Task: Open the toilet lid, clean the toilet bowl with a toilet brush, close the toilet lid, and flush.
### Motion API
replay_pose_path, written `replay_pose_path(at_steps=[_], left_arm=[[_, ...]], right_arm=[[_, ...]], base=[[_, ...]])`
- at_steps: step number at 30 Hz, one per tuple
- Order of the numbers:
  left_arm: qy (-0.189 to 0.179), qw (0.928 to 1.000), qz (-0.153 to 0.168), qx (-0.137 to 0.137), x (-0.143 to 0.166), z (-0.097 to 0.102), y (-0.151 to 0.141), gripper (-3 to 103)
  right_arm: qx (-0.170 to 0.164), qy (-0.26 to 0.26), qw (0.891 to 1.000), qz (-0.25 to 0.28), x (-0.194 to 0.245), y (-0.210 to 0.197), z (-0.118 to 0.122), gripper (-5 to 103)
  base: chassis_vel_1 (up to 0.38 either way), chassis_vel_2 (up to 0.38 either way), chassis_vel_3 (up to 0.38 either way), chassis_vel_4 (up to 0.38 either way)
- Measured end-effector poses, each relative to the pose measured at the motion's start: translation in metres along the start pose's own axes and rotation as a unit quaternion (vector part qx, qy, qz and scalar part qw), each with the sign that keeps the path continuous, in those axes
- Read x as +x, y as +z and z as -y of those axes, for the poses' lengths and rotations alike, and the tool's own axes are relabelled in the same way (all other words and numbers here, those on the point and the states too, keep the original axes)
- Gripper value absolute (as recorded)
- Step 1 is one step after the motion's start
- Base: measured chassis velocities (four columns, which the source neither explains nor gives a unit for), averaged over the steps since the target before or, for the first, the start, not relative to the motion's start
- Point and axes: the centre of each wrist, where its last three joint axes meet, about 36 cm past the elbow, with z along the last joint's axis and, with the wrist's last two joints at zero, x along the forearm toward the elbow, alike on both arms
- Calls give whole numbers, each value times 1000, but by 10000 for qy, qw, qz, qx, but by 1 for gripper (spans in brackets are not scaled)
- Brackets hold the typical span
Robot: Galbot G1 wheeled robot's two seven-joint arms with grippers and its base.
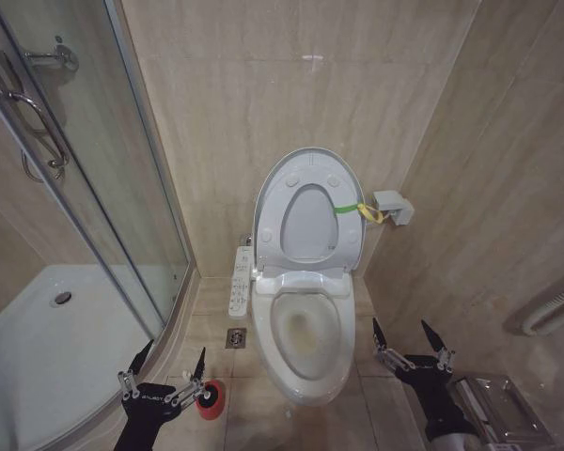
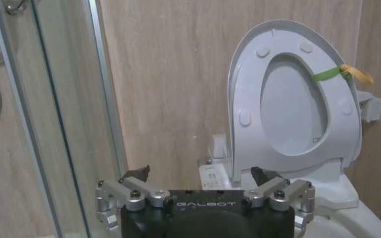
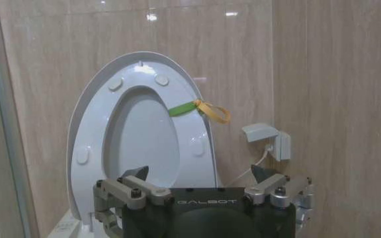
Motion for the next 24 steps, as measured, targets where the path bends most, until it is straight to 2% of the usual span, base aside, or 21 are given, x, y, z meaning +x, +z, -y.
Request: replay_pose_path(at_steps=[24], left_arm=[[0,10000,0,0,0,0,0,99]], right_arm=[[0,0,10000,0,0,0,0,100]], base=[[0,0,0,0]])
